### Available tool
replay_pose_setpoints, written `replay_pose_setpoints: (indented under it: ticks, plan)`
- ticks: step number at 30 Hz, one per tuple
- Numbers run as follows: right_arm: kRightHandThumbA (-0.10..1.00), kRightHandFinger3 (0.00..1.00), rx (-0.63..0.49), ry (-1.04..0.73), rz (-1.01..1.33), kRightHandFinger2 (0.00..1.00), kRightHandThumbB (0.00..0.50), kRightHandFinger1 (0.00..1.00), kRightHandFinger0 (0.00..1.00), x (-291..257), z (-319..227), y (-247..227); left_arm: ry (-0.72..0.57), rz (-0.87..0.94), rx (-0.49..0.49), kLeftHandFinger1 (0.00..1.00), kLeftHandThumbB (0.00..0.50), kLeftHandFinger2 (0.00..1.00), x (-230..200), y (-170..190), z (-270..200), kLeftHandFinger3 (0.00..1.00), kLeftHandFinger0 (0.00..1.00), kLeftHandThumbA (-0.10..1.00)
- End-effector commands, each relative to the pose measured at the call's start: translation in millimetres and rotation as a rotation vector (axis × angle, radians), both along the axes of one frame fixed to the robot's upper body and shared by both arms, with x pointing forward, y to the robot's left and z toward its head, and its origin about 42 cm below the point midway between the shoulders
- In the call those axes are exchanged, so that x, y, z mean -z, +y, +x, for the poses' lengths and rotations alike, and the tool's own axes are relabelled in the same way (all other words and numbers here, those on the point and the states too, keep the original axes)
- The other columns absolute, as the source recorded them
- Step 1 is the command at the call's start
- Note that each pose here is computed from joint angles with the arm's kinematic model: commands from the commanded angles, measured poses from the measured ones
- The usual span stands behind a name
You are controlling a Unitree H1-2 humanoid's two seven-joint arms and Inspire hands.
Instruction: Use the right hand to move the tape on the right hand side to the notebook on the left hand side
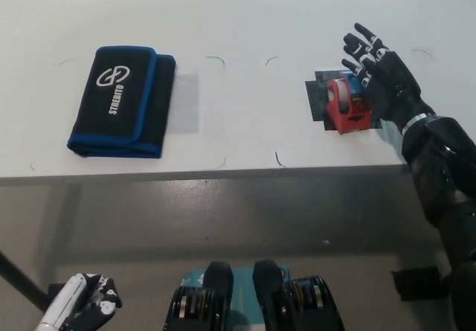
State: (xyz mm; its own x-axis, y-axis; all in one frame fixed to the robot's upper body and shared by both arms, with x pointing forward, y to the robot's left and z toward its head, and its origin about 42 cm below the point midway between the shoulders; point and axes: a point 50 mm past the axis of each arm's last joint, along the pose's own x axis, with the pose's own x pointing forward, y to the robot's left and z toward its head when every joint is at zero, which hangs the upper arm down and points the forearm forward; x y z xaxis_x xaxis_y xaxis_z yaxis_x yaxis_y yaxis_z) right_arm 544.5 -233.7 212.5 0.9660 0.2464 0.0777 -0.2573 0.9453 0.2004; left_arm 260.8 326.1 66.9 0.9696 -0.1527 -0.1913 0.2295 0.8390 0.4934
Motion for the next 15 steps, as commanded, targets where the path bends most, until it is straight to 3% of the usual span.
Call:
replay_pose_setpoints:
  ticks: [1,4,9,12,13,15]
  plan:
    - [1.0,1.0,0.016,-0.084,-0.053,1.0,0.458,1.0,1.0,-46.0,16.4,-6.0,-0.056,0.006,0.001,0.13,0.186,0.35,-10.6,8.1,1.9,0.71,0.03,0.05]
    - [1.0,1.0,0.016,-0.101,-0.067,1.0,0.495,1.0,1.0,-51.9,16.3,-10.8,-0.049,0.018,-0.002,0.12,0.184,0.33,-11.6,8.3,1.7,0.7,0.03,0.06]
    - [1.0,1.0,0.009,-0.107,-0.064,1.0,0.5,1.0,1.0,-57.4,16.8,-17.5,-0.052,0.01,-0.005,0.12,0.185,0.34,-11.2,9.3,1.3,0.7,0.01,0.06]
    - [1.0,1.0,0.016,-0.091,-0.087,1.0,0.411,1.0,1.0,-50.5,15.3,-19.6,-0.056,0.021,0.002,0.12,0.181,0.36,-11.7,8.9,1.4,0.71,0.02,0.07]
    - [1.0,1.0,0.022,-0.084,-0.076,1.0,0.417,1.0,1.0,-48.3,14.9,-19.7,-0.056,0.017,0.002,0.13,0.18,0.36,-11.4,8.3,2.0,0.71,0.02,0.07]
    - [1.0,1.0,0.02,-0.062,-0.083,1.0,0.477,1.0,1.0,-40.0,13.6,-19.7,-0.058,0.018,0.004,0.15,0.179,0.38,-11.5,7.9,2.5,0.71,0.05,0.07]
